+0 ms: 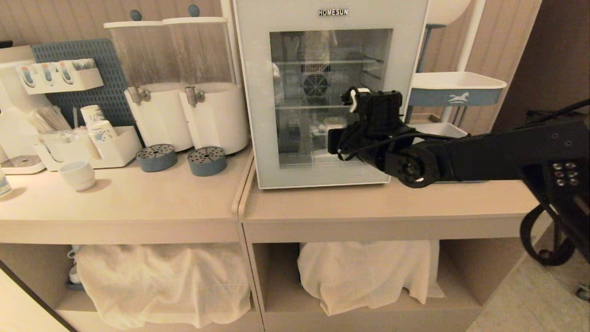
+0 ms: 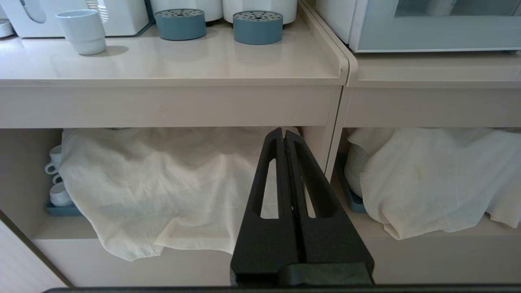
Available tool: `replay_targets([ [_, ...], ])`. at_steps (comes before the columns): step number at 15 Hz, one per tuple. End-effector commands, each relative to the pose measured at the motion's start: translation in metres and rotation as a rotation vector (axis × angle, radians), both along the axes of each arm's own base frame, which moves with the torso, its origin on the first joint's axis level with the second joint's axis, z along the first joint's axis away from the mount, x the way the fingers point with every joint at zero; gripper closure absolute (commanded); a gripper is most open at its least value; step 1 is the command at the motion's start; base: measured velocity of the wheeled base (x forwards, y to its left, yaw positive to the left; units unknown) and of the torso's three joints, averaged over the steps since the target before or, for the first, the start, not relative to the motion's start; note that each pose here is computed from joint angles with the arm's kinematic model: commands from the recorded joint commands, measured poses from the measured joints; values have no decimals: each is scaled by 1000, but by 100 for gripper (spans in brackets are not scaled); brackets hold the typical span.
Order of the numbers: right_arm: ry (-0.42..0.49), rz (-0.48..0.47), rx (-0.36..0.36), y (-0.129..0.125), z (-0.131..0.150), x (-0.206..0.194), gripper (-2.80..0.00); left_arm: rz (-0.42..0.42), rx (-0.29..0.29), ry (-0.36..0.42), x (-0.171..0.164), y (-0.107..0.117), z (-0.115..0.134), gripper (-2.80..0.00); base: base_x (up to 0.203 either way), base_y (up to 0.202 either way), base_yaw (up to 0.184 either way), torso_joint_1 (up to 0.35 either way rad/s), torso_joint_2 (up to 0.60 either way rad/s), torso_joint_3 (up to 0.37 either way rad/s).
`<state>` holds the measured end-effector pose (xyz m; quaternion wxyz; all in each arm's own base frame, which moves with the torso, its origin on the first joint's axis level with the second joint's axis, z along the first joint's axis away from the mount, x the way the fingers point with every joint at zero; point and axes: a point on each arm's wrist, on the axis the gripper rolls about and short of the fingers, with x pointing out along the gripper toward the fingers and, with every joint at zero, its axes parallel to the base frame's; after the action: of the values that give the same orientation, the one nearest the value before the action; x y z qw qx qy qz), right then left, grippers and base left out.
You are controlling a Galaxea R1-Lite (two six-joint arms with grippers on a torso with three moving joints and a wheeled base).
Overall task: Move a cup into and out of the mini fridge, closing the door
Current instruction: Close the freezer door, then open the freezer door
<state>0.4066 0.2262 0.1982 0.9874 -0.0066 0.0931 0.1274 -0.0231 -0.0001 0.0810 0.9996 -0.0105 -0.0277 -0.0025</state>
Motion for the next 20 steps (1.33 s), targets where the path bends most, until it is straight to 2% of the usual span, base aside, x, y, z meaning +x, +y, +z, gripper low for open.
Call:
replay_targets([
  [1, -40, 1, 32, -26, 41, -40, 0, 0, 0, 19, 2, 0, -5, 0, 0, 0, 0, 0, 0, 0],
  [3, -52, 3, 51, -58, 62, -71, 0, 0, 0, 19, 2, 0, -5, 0, 0, 0, 0, 0, 0, 0],
  [7, -141, -38, 122, -151, 120, -151, 0, 0, 0, 19, 2, 0, -5, 0, 0, 0, 0, 0, 0, 0],
  [9, -149, -47, 151, -178, 137, -195, 0, 0, 0, 19, 2, 0, -5, 0, 0, 0, 0, 0, 0, 0],
  [14, -184, -78, 256, -207, 162, -305, 0, 0, 0, 17, 1, 0, -5, 0, 0, 0, 0, 0, 0, 0],
  [20, -230, -193, 387, -230, 142, -414, 0, 0, -3, 19, 2, 0, -5, 0, 0, 0, 0, 0, 0, 0],
])
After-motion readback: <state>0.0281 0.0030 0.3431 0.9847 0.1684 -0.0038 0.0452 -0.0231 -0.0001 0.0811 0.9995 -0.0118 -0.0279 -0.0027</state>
